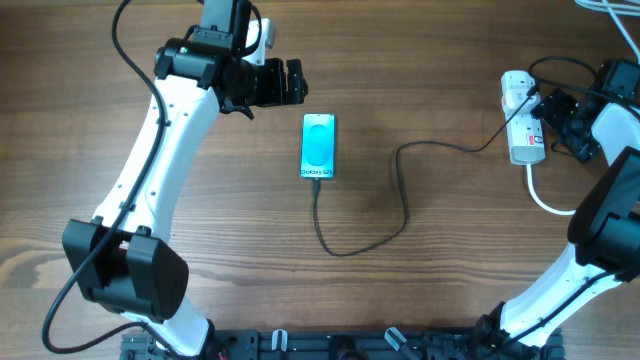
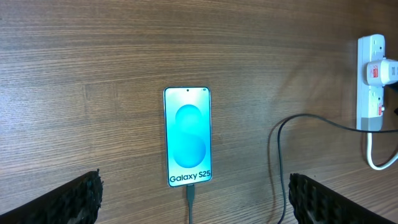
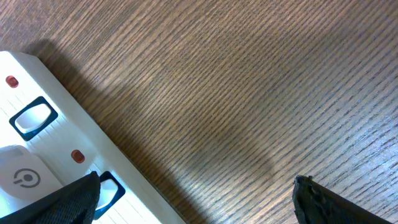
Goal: Plug charger to phone and switch on socket
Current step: 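Move the right gripper over the white power strip's switch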
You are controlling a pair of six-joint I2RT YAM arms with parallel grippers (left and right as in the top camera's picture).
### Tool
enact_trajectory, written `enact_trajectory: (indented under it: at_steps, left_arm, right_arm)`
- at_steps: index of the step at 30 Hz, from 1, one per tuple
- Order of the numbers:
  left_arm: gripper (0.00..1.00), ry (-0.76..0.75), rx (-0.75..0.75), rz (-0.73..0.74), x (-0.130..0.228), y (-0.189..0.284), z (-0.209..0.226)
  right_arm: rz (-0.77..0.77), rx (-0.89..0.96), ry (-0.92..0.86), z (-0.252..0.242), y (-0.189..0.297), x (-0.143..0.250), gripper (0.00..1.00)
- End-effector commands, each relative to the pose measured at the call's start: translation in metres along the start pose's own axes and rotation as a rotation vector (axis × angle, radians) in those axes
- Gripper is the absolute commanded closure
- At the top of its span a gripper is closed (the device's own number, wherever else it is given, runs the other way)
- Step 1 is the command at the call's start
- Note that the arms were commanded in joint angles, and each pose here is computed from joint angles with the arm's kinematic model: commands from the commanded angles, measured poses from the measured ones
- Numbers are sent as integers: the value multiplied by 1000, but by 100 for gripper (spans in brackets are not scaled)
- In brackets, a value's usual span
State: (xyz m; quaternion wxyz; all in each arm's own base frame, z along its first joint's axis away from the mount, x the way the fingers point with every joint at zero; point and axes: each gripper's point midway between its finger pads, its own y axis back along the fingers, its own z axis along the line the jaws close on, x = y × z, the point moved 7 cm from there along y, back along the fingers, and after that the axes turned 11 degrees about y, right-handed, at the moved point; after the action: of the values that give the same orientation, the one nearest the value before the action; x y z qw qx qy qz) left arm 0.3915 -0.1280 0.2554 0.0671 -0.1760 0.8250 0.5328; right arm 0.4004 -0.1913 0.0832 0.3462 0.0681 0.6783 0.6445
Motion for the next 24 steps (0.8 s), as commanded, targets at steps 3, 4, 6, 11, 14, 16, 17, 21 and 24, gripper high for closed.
enact_trajectory:
  at_steps: [3,4,6,11,14,16,17,21,24]
  left_arm:
    - [0,14,-17,2,-1,-3,4]
    - [0,14,-17,2,-1,-3,4]
    - [0,14,-17,2,-1,-3,4]
    - [0,14,-17,2,-1,-3,4]
    - [0,14,-17,2,-1,-3,4]
    - [0,14,-17,2,-1,-3,4]
    - [0,14,-17,2,-1,-3,4]
    - [0,14,-17,2,-1,-3,4]
    - [0,14,-17,2,-1,-3,4]
  right_arm:
    - [54,-15,21,4,-12,12,1]
    - [56,-14,21,4,-13,13,0]
    - [62,-13,23,3,-13,14,0]
    - [88,-69,25,9,-20,18,0]
    - [104,-79,25,10,-24,22,0]
    - [108,-87,24,11,-24,22,0]
    - [110,-90,28,11,-24,23,0]
    - [117,-124,41,14,-24,24,0]
    - [128,-122,45,15,-24,26,0]
